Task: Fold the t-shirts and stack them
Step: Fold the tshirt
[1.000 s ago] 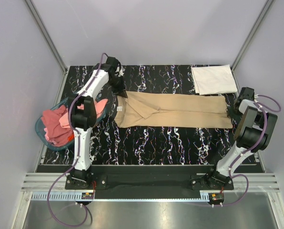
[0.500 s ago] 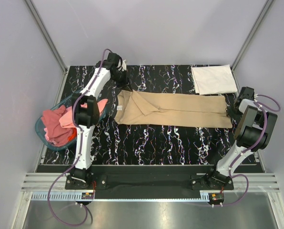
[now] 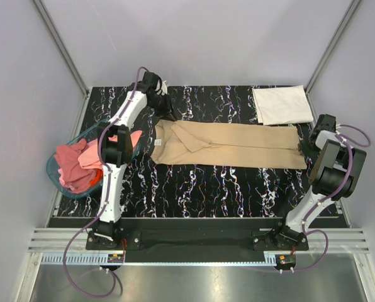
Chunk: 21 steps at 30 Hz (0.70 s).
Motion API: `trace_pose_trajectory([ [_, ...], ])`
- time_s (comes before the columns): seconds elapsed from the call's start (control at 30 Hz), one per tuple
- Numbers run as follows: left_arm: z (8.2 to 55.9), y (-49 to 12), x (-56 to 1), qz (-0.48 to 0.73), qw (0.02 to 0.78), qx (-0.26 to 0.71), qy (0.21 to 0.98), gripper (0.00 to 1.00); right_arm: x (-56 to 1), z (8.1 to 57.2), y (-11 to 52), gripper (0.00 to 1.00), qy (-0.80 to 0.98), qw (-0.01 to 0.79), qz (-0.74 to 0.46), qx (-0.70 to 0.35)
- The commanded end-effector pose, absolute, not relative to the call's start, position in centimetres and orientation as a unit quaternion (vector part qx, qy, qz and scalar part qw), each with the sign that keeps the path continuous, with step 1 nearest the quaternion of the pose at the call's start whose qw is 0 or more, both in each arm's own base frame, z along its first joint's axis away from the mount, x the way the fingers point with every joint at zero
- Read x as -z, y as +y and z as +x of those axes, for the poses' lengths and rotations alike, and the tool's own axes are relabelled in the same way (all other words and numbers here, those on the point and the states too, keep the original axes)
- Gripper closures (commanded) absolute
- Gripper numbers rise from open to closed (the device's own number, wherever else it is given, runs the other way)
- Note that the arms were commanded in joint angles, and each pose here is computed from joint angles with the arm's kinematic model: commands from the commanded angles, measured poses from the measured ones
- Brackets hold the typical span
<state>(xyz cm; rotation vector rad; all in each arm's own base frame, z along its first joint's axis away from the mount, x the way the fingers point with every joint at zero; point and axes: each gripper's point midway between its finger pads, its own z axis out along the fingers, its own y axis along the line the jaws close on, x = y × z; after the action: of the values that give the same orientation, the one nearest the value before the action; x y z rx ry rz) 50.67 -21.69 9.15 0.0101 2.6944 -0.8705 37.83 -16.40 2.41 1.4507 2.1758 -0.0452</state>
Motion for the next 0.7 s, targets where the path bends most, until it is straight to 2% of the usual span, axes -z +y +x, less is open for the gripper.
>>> trace_pose_trajectory([
  [0.0, 53.5, -20.4, -12.7, -0.003, 0.223, 0.295, 0.929, 0.79, -7.3, 38.8, -17.1, 0.72, 0.791, 0.309, 0.528, 0.019],
  [0.07, 53.4, -18.2, -12.5, -0.03, 0.232, 0.248, 0.94, 0.73, -8.5, 38.6, -16.6, 0.7, 0.793, 0.314, 0.521, 0.016],
  [0.1, 52.8, -17.6, -14.8, -0.035, 0.251, 0.237, 0.938, 0.72, -9.5, 38.4, -16.1, 0.69, 0.794, 0.32, 0.516, 0.011],
  [0.27, 46.5, -16.7, -15.8, -0.028, 0.234, 0.192, 0.953, 0.73, -12.6, 39.7, -9.8, 0.67, 0.825, 0.341, 0.447, -0.062],
  [0.37, 40.3, -18.1, -14.3, 0.008, 0.187, 0.192, 0.964, 0.76, -13.6, 41.0, -3.0, 0.69, 0.854, 0.33, 0.379, -0.137],
  [0.47, 36.4, -19.1, -12.6, 0.033, 0.16, 0.178, 0.97, 0.79, -13.6, 41.4, 1.6, 0.73, 0.872, 0.316, 0.332, -0.171],
  [0.6, 33.9, -20.6, -10.0, 0.053, 0.133, 0.175, 0.974, 0.81, -11.8, 41.1, 8.0, 0.75, 0.89, 0.281, 0.277, -0.23],
  [0.67, 33.0, -20.4, -8.1, 0.05, 0.111, 0.158, 0.98, 0.84, -10.5, 40.9, 8.5, 0.76, 0.894, 0.267, 0.275, -0.233],
])
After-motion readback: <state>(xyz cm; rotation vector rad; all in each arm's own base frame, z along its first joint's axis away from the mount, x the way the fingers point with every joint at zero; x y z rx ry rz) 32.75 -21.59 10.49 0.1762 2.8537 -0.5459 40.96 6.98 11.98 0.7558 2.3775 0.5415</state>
